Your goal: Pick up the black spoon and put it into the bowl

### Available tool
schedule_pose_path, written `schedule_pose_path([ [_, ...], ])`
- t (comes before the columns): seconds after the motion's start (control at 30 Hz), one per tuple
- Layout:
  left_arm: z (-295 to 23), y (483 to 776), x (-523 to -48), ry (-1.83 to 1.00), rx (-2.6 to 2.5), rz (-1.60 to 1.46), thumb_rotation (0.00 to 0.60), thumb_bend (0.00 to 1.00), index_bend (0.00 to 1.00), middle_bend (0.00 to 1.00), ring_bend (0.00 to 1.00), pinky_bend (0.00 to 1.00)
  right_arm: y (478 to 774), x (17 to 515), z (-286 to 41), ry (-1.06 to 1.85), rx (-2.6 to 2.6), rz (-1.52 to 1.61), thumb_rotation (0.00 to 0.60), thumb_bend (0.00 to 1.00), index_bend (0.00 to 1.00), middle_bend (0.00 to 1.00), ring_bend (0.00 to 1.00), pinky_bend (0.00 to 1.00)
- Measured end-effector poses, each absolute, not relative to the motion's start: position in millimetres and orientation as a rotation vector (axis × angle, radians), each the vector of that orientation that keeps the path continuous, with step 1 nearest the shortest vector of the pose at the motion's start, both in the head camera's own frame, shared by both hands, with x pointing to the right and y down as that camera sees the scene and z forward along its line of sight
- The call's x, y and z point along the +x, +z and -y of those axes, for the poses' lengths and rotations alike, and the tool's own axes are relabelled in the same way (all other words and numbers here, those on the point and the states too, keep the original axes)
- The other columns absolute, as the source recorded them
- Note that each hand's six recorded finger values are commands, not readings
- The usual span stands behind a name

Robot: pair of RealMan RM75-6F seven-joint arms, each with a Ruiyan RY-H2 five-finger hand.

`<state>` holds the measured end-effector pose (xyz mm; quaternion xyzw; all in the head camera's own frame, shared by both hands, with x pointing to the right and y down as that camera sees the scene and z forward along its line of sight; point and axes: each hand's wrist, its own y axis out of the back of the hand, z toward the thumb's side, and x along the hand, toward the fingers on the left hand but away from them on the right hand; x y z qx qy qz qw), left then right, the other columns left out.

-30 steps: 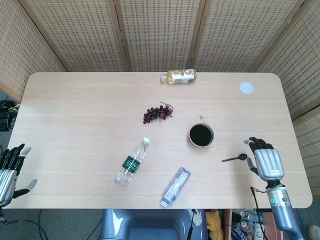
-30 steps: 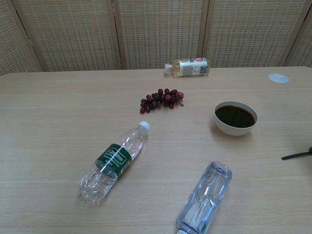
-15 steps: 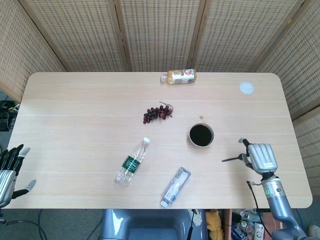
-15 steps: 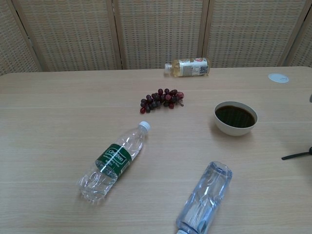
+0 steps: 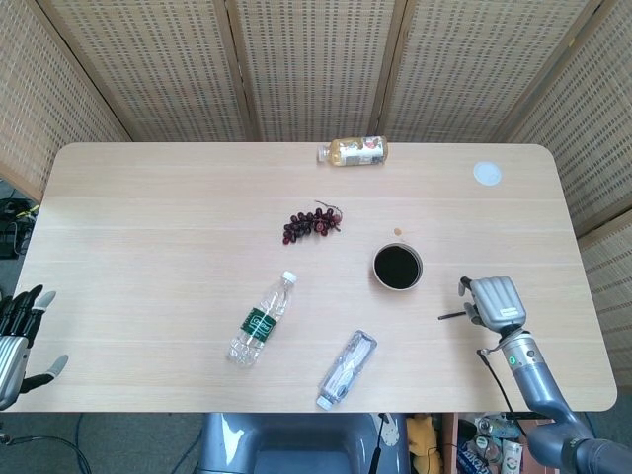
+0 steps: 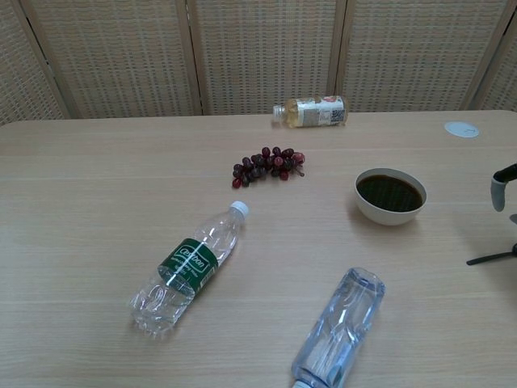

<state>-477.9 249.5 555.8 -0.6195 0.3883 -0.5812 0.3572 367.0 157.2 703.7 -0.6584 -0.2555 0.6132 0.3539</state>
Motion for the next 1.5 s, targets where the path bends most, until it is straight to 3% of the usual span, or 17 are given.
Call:
schedule_pose_path([
  [0.1,-250.1,556.2,-478.3,-1.503,-1.6,-1.001,0.6,0.26,0.0,0.0,0.0,0.0,710.4,365.7,-159.7,1.595,-1.717,0.625,0.6,0.57,0.52,0.96,0.96,1.0],
  [0.37,-250.2,556.0,-478.4,-1.503,-1.6,-1.0,0.6,0.26,0.0,0.0,0.0,0.0,720.3,360.3,-162.5,1.606,-1.738,0.56,0.6,0.42,0.52,0.95,0.96,1.0],
  [1.5,-256.4,558.7,-486.4,-1.523,-1.603,-1.011,0.6,0.26,0.0,0.0,0.0,0.0,748.5,342.5,-168.6,1.574,-1.617,0.294,0.6,0.48,0.55,0.96,0.96,1.0],
])
